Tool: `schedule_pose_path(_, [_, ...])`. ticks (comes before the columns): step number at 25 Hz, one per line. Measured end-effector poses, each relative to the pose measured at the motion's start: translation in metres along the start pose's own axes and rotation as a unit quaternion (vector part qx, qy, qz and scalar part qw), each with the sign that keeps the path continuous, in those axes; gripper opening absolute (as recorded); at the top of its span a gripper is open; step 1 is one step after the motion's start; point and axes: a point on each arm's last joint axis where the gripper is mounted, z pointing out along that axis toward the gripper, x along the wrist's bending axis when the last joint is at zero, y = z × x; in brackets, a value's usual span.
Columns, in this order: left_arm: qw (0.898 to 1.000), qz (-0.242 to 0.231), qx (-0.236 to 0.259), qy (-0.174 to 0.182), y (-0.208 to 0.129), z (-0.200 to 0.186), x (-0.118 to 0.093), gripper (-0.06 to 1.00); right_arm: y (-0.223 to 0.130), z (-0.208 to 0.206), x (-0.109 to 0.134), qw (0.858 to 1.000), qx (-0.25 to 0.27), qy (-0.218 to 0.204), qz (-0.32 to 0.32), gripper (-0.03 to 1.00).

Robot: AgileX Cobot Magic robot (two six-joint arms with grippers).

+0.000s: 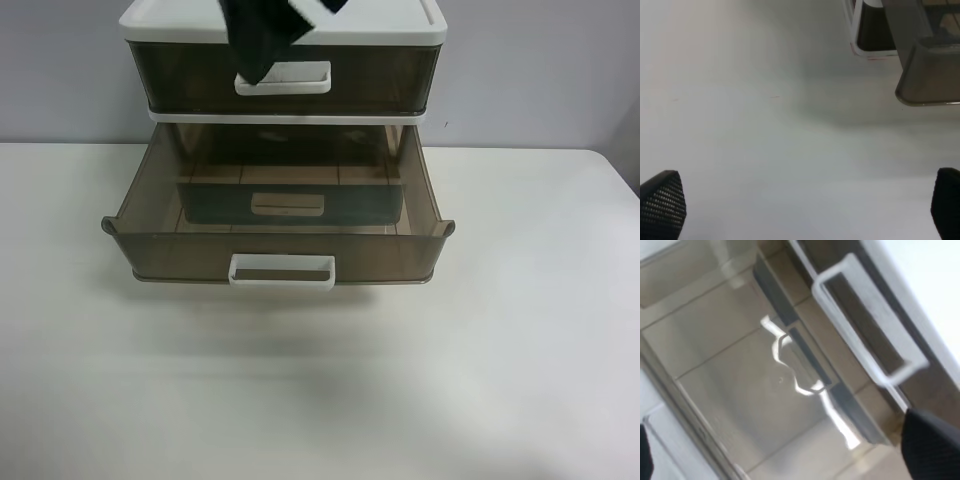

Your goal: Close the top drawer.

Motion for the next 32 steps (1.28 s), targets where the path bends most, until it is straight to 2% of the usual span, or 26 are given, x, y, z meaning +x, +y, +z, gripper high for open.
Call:
schedule_pose_path(6, [1.000,0.000,0.000,0.000,0.000,0.000,0.000,0.99,-0.059,-0.082,0.005,0.998,-0.045,-0.033,0.027,0.97])
schedule_pose_path(10, [1.000,0.000,0.000,0.000,0.000,0.000,0.000,0.99,-0.109,-0.119,0.013,0.996,-0.069,-0.051,0.038,0.97])
schedule_pose_path(15, [1.000,0.000,0.000,0.000,0.000,0.000,0.000,0.99,-0.175,-0.146,0.028,0.991,-0.100,-0.055,0.069,0.97])
schedule_pose_path(19, [1.000,0.000,0.000,0.000,0.000,0.000,0.000,0.99,-0.234,-0.143,0.038,0.984,-0.100,-0.075,0.126,0.97])
schedule_pose_path(22, [1.000,0.000,0.000,0.000,0.000,0.000,0.000,0.99,-0.282,-0.129,0.051,0.970,-0.087,-0.121,0.194,0.97])
schedule_pose_path(26, [1.000,0.000,0.000,0.000,0.000,0.000,0.000,0.99,-0.325,-0.108,0.075,0.938,-0.111,-0.175,0.277,0.97])
schedule_pose_path(30, [1.000,0.000,0.000,0.000,0.000,0.000,0.000,0.99,-0.347,-0.093,0.095,0.904,-0.160,-0.233,0.320,0.97])
schedule_pose_path(32, [1.000,0.000,0.000,0.000,0.000,0.000,0.000,0.99,-0.347,-0.092,0.095,0.895,-0.172,-0.252,0.325,0.97])
